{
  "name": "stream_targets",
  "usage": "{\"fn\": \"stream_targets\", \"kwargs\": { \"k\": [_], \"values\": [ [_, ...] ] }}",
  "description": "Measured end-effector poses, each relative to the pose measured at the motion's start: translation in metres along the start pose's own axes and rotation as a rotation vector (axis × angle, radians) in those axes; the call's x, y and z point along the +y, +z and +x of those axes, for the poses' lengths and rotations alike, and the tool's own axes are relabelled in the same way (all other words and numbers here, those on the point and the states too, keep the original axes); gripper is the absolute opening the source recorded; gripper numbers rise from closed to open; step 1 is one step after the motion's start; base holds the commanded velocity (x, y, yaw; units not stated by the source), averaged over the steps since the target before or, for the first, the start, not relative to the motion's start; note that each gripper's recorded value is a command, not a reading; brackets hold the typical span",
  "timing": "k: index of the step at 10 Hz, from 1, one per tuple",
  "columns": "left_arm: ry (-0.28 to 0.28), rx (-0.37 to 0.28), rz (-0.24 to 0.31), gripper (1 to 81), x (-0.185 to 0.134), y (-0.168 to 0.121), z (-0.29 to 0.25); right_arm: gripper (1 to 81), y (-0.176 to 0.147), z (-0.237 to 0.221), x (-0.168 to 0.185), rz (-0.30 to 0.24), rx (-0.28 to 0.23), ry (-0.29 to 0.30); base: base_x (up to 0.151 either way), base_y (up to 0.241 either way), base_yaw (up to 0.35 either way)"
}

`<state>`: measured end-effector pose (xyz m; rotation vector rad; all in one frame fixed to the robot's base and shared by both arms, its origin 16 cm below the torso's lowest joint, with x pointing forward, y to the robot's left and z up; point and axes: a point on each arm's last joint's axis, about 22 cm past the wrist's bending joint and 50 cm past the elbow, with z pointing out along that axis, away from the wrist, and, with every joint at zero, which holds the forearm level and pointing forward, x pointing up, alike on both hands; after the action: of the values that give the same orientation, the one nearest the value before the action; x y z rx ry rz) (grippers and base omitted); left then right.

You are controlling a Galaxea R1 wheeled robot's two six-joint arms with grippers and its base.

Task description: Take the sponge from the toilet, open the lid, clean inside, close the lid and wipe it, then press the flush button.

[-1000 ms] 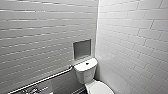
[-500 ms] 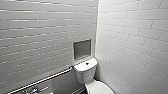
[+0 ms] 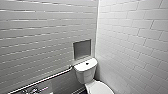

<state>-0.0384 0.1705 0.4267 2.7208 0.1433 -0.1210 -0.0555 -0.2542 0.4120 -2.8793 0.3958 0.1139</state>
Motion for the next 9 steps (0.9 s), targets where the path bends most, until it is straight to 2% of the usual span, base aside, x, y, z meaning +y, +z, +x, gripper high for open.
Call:
{"fn": "stream_targets", "kwargs": {
  "k": [1, 2, 4, 6, 7, 9],
  "values": [
    [-0.007, 0.002, 0.006, 81.1, -0.006, -0.002, 0.001, 1.0, -0.001, 0.005, -0.005, 0.022, 0.023, -0.047, 0.0, 0.0, 0.0],
    [-0.009, 0.004, 0.005, 81.1, -0.008, -0.004, 0.002, 1.0, -0.004, 0.007, -0.012, 0.053, 0.03, -0.065, 0.0, 0.0, 0.0],
    [-0.036, 0.004, 0.003, 81.1, -0.012, -0.007, 0.003, 1.0, -0.01, -0.005, -0.048, 0.155, 0.008, -0.071, 0.0, 0.0, 0.0],
    [-0.051, 0.009, -0.005, 81.1, -0.013, -0.01, 0.005, 1.0, -0.014, -0.022, -0.102, 0.265, -0.02, -0.073, 0.0, 0.0, 0.0],
    [-0.05, 0.013, -0.03, 81.1, -0.004, -0.01, 0.006, 1.0, -0.016, -0.026, -0.113, 0.289, -0.027, -0.072, 0.0, 0.0, 0.0],
    [-0.045, 0.021, -0.086, 81.1, 0.015, -0.015, 0.011, 1.0, -0.016, -0.022, -0.102, 0.273, -0.019, -0.075, 0.0, 0.0, 0.0]
  ]
}}
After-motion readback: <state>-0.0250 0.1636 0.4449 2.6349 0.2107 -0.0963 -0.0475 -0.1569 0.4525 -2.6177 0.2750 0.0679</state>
